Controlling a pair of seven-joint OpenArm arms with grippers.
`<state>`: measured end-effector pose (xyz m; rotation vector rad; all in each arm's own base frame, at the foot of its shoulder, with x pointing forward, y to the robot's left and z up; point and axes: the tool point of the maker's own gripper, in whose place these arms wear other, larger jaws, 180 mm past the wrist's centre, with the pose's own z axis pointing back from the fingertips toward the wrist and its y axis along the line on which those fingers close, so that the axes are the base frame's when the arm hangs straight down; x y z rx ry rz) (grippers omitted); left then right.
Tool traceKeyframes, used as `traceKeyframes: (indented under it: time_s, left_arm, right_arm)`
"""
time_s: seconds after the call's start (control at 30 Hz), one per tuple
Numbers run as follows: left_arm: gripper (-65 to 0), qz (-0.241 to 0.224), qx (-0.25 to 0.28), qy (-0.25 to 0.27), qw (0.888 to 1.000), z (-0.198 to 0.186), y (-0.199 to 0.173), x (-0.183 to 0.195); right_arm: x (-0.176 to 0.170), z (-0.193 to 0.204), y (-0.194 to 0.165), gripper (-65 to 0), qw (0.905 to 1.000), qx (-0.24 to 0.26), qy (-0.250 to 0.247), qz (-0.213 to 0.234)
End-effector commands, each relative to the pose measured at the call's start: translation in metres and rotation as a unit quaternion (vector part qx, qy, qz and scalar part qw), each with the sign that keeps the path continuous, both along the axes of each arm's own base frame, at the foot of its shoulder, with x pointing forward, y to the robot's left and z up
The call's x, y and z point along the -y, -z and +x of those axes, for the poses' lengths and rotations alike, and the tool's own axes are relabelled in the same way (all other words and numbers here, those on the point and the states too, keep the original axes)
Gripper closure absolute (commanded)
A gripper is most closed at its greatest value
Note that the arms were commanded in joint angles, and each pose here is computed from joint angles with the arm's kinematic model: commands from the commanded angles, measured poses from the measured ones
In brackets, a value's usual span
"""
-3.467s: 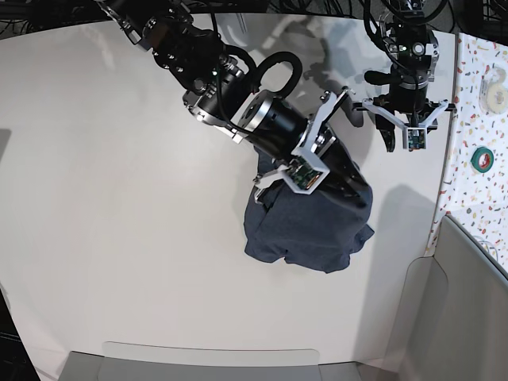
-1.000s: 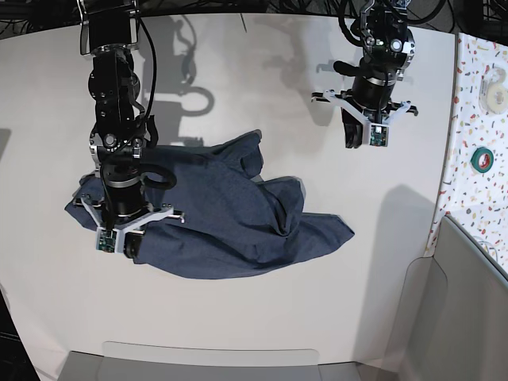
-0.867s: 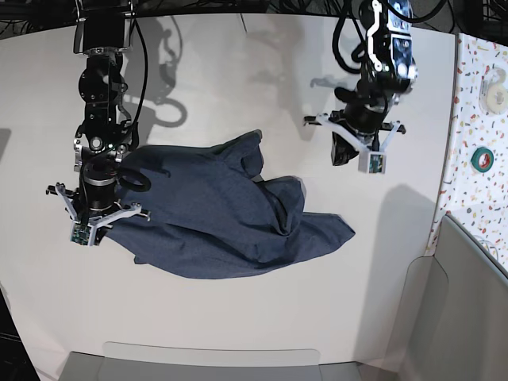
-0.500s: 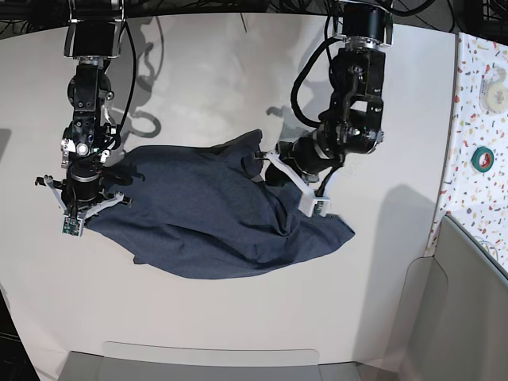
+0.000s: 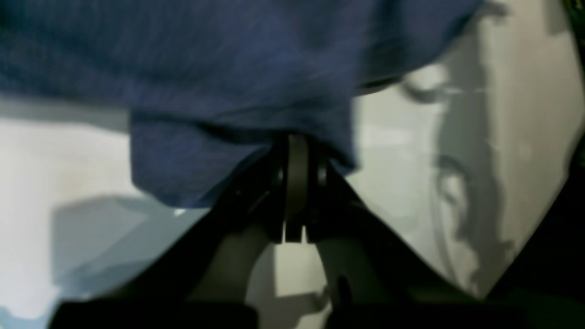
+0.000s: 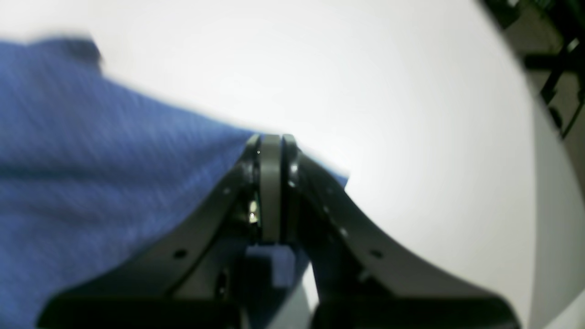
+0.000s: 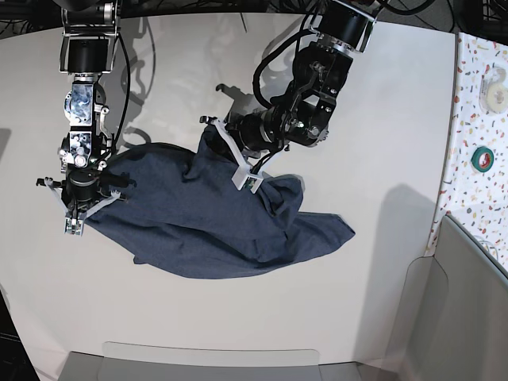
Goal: Layout the t-shirt on the table in an organized manner, then fold the t-shirt properly
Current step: 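Grasp the shirt edge with the left gripper beside the right gripper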
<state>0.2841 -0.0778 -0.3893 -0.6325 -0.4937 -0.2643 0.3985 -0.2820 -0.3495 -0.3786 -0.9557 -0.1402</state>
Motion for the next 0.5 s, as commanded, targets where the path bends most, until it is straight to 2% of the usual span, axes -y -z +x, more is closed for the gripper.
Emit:
traceKeyframes:
  time_s: [0.0,0.17,0.3,0.47]
  left_arm:
    - [0.0,0.006,-0.001,-0.004,1.0,0.004,0.004,-0.008]
    - [0.0,0.07,-0.032,-0.019,0.997,0.001,0.042,-0.062]
    - [0.0,0.102,-0.051,-0.072,0.991,0.004,0.058,-0.12]
    - [0.0,0.141,-0.046,-0.154,0.977,0.021,0.054,-0.208]
  right_arm:
    - [0.0,0.01,-0.017,0.0,0.9996,0.025,-0.008,-0.01]
    - [-0.028,0.001,0.007,0.0,0.9978,-0.01,-0.066,-0.004]
    - [-0.049,-0.017,0.029,0.0,0.9937,-0.043,-0.103,0.001]
    - [-0.098,-0.046,0.04,0.0,0.9818,-0.059,-0.181,-0.002]
